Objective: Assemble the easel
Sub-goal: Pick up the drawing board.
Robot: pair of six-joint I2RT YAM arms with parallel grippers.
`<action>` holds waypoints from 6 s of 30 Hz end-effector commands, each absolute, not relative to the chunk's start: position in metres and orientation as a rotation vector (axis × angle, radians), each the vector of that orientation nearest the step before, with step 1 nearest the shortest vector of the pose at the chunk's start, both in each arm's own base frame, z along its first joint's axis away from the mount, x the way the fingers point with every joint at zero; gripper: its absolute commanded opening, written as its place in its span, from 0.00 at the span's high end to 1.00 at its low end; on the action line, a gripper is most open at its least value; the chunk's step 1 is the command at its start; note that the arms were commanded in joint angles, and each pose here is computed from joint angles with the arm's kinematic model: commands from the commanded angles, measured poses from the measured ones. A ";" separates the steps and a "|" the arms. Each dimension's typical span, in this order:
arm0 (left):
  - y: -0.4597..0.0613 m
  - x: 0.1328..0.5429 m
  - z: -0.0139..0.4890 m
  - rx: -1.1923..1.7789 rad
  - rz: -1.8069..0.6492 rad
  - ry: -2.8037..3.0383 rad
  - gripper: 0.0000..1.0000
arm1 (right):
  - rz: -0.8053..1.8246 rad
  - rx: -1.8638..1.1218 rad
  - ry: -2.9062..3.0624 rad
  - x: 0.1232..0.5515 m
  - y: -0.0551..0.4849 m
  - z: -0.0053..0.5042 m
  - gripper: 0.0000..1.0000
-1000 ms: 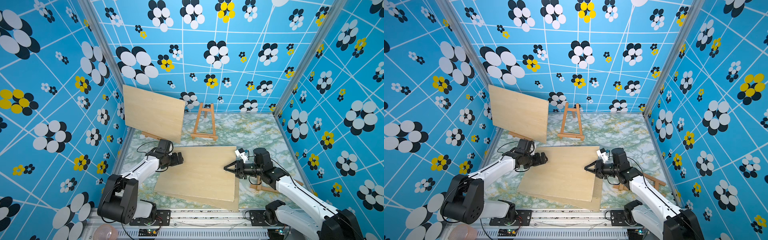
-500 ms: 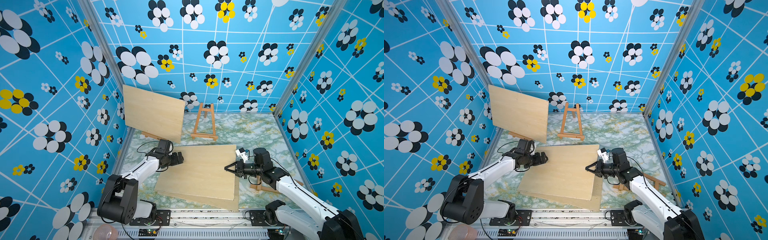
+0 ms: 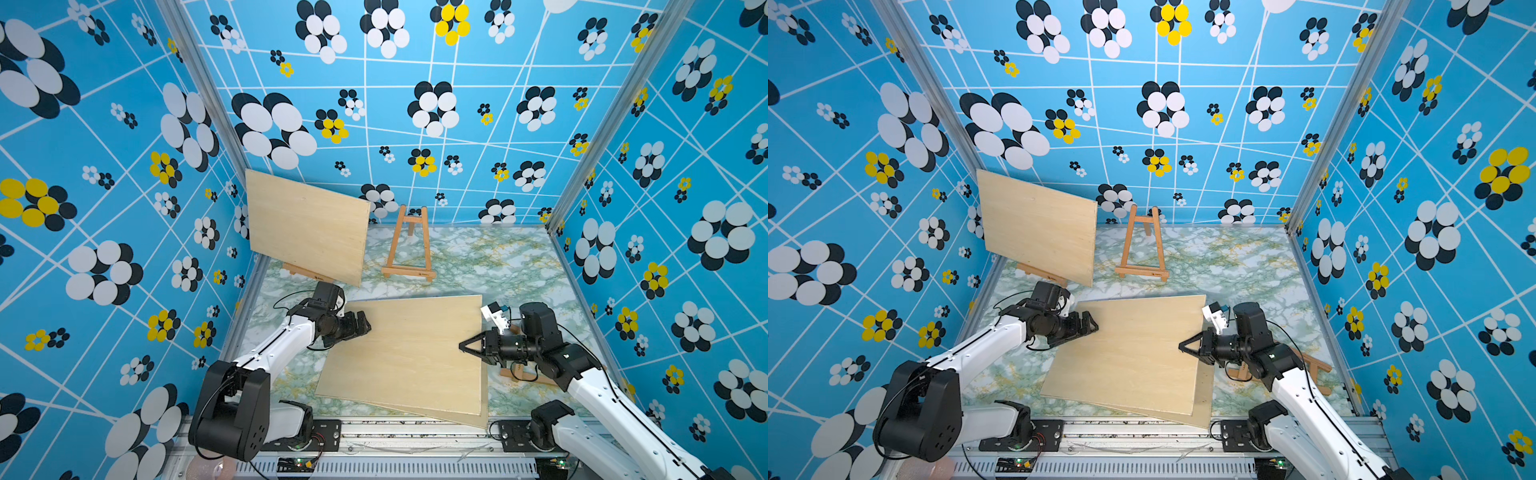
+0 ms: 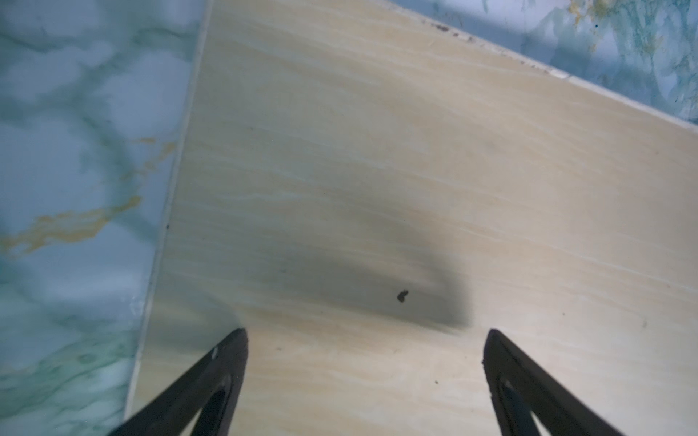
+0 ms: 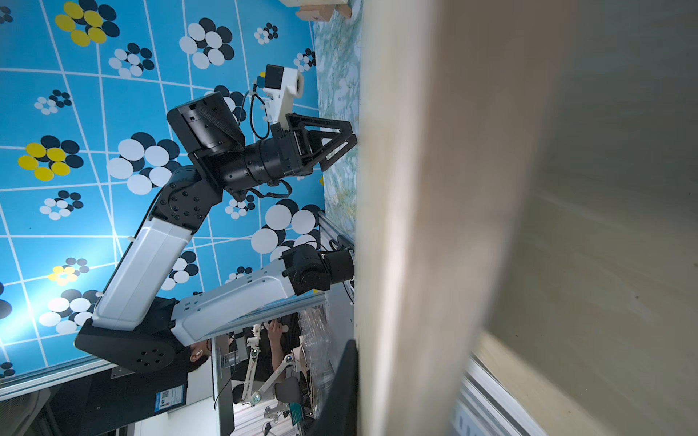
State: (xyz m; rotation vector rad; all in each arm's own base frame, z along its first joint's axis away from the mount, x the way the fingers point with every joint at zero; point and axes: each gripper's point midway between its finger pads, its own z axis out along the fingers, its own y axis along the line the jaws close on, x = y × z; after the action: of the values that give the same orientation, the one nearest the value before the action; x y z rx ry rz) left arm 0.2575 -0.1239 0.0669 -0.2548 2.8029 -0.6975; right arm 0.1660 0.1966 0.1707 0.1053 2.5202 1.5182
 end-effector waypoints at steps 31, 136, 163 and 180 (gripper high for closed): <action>-0.076 0.258 0.188 -0.301 -0.824 2.162 0.01 | 0.975 -0.480 2.240 0.226 0.198 0.185 1.00; -0.128 0.190 0.297 1.700 0.036 2.050 0.58 | 0.785 -1.492 1.741 0.187 0.247 0.129 1.00; -0.146 0.181 0.301 1.733 -0.096 2.043 1.00 | 0.908 -1.328 1.411 0.175 0.262 0.211 0.57; -0.167 0.177 0.294 1.817 -0.159 2.039 1.00 | 1.119 -1.259 1.151 0.177 0.286 0.290 0.61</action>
State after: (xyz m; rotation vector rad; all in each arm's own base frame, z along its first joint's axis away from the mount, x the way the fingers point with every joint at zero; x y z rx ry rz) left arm 0.1697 -0.1474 0.2768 1.8791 2.1076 -0.0922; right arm 0.1844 0.2782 0.2574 -1.2441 1.2754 1.0315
